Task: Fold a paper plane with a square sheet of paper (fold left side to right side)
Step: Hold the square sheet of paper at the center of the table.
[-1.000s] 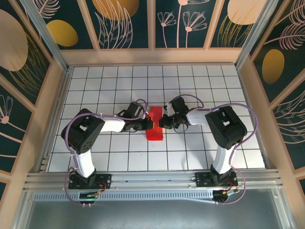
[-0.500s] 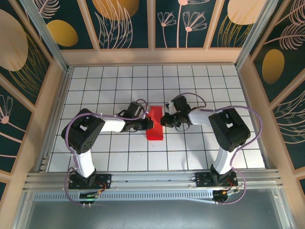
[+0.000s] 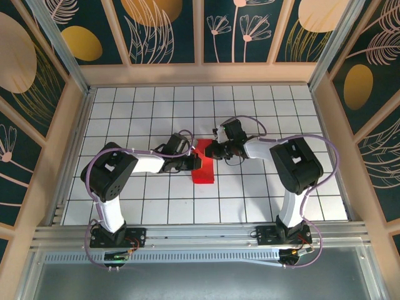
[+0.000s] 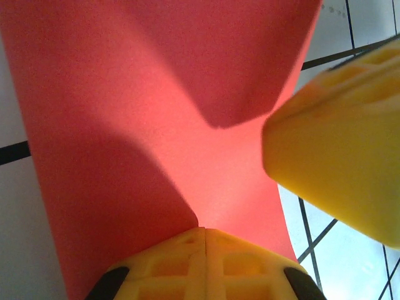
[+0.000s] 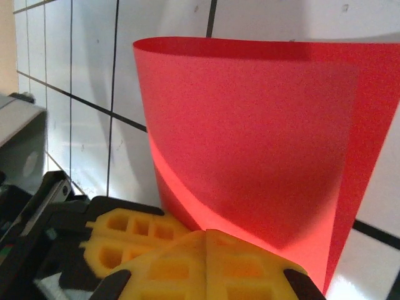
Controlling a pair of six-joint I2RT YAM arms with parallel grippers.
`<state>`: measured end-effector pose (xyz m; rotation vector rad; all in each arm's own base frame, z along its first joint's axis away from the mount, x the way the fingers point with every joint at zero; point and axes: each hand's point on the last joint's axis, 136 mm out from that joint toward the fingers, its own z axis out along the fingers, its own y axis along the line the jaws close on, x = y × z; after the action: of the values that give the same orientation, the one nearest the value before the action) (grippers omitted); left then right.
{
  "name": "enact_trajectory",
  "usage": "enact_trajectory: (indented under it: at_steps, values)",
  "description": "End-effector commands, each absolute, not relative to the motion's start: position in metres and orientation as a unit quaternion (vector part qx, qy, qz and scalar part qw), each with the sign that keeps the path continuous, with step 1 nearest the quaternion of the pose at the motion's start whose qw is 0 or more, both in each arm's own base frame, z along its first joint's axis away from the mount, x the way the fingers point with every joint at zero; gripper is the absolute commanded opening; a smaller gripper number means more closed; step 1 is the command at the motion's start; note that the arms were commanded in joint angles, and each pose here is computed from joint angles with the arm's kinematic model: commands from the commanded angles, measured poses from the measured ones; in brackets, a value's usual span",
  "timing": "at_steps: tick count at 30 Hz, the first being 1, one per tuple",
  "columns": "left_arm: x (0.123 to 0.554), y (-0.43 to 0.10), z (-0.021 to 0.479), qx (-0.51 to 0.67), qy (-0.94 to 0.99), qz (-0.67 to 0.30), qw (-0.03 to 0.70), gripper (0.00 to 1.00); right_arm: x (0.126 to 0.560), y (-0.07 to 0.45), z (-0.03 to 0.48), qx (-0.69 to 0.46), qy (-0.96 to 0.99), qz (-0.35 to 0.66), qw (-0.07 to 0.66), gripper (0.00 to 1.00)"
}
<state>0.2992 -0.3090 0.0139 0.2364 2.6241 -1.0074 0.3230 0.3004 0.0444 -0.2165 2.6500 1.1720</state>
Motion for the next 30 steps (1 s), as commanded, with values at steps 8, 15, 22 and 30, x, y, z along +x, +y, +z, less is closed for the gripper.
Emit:
enact_trajectory:
  at_steps: [8, 15, 22, 30]
  values:
    - [0.282, -0.294, -0.017, 0.08, 0.939, -0.309, 0.124, 0.04, 0.33, 0.299, 0.009, -0.058, 0.927, 0.357, 0.095, 0.0]
    - [0.264, -0.285, -0.014, 0.071, 0.937, -0.322, 0.118, 0.04, 0.324, 0.272, -0.021, -0.038, 0.951, 0.297, 0.075, 0.0]
    - [0.236, -0.271, -0.013, 0.062, 0.937, -0.325, 0.108, 0.04, 0.324, 0.268, -0.025, -0.039, 0.952, 0.294, 0.069, 0.0]
    - [0.213, -0.257, -0.008, 0.05, 0.936, -0.33, 0.11, 0.04, 0.323, 0.272, -0.023, -0.05, 0.95, 0.3, 0.068, 0.0]
